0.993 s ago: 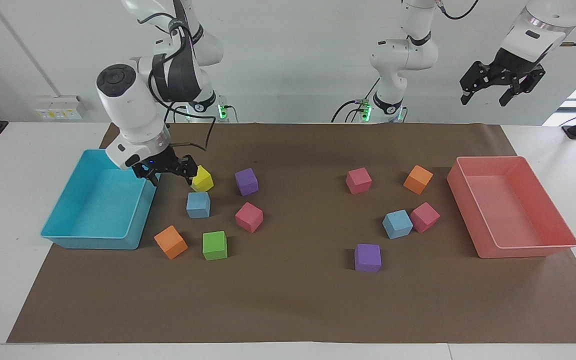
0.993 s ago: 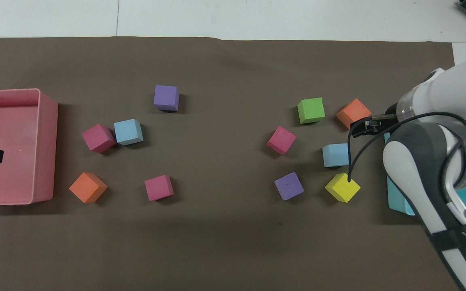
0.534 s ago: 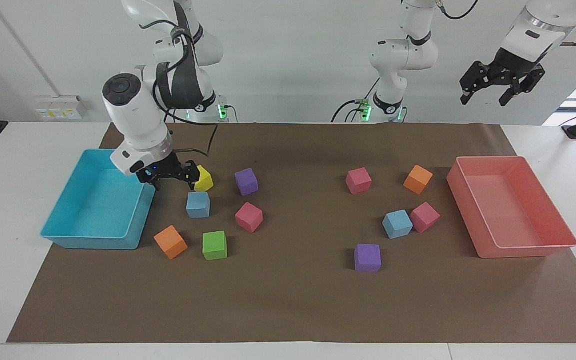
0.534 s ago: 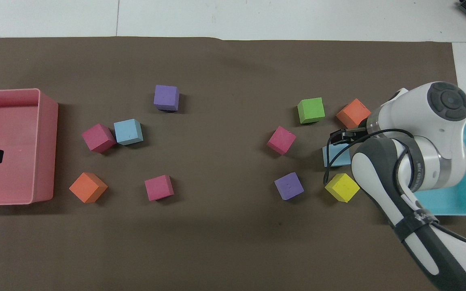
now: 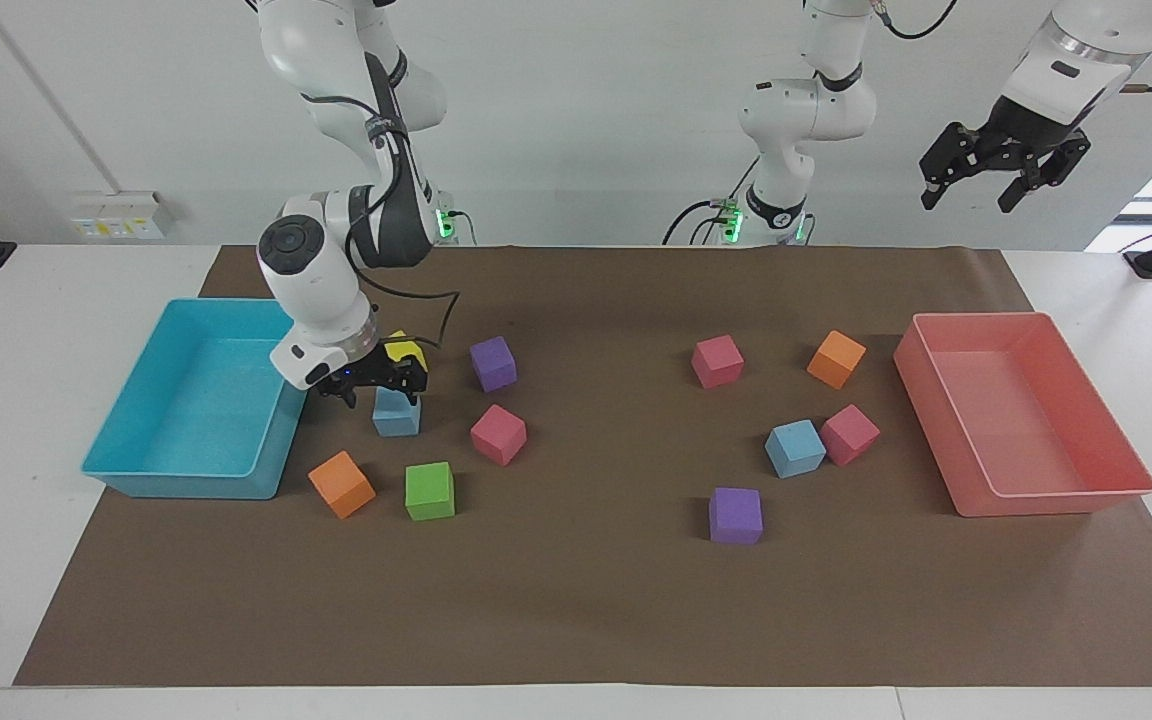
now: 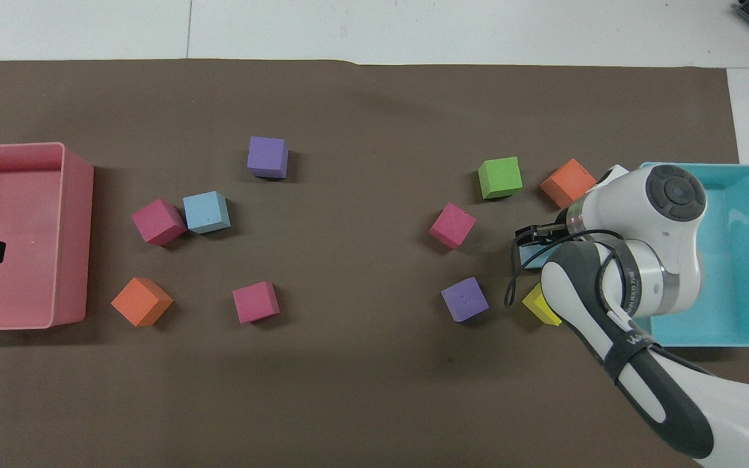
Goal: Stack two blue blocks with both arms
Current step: 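Close the right gripper on the light-blue cube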
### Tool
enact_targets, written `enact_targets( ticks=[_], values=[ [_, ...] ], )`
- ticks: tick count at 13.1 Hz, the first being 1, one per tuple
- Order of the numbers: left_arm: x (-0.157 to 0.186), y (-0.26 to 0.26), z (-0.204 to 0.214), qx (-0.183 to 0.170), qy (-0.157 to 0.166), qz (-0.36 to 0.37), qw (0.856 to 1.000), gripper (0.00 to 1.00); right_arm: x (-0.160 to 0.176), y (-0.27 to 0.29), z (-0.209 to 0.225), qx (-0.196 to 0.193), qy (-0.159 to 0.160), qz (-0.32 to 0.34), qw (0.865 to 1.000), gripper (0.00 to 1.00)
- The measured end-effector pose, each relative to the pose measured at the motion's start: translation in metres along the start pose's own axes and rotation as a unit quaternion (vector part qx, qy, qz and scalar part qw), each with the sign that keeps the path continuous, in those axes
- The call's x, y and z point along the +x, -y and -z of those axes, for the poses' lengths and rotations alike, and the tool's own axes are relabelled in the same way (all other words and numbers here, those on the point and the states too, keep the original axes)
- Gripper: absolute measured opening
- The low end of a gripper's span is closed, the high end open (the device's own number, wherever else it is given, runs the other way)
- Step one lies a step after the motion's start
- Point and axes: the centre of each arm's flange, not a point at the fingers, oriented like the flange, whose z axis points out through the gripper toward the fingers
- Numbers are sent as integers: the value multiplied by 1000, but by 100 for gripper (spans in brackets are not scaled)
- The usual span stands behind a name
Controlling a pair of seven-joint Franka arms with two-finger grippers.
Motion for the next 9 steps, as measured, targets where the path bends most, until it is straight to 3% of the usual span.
enact_targets(
  ticks=[9],
  values=[
    [0,0,0,0,0,0,1000,100,-3,11,-13,-1,17,12,1000,100]
  ],
)
